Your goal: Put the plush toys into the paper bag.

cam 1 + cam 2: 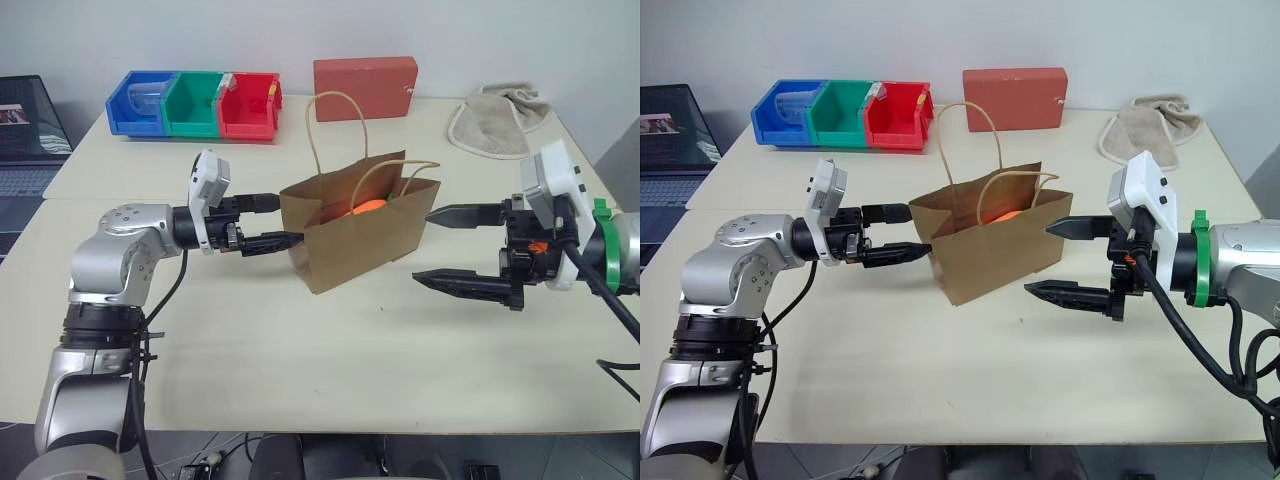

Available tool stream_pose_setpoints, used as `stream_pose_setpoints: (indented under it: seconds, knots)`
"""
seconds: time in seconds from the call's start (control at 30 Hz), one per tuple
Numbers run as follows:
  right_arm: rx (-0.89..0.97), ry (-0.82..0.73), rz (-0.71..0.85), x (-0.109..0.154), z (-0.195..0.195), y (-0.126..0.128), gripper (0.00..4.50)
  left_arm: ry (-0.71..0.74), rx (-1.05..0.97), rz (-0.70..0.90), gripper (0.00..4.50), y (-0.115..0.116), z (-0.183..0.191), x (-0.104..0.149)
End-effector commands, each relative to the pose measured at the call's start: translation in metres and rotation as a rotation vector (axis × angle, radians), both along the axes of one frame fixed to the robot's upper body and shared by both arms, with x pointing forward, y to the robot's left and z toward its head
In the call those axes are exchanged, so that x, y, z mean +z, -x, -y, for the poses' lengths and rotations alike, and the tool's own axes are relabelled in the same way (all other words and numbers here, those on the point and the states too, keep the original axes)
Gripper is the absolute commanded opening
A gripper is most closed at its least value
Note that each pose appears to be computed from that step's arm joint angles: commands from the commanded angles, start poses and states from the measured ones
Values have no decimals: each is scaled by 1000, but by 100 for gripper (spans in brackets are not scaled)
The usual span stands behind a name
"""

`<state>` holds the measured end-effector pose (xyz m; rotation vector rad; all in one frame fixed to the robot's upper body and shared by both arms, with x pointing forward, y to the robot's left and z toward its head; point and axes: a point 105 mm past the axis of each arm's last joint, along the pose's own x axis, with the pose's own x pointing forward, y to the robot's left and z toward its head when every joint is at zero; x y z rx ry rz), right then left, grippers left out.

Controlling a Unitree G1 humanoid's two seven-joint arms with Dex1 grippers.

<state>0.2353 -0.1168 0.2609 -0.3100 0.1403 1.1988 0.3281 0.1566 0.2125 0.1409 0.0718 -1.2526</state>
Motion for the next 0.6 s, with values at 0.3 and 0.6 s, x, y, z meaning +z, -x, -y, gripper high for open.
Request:
stream_pose_setpoints:
  seconds: [0.3, 0.6]
  knots:
    - [29, 11, 30, 1, -5, 3, 450, -34, -26, 33, 445, 7, -2, 6]
    - [42, 7, 35, -4, -11, 5, 450, 16, 10, 51, 445, 2, 24, -9]
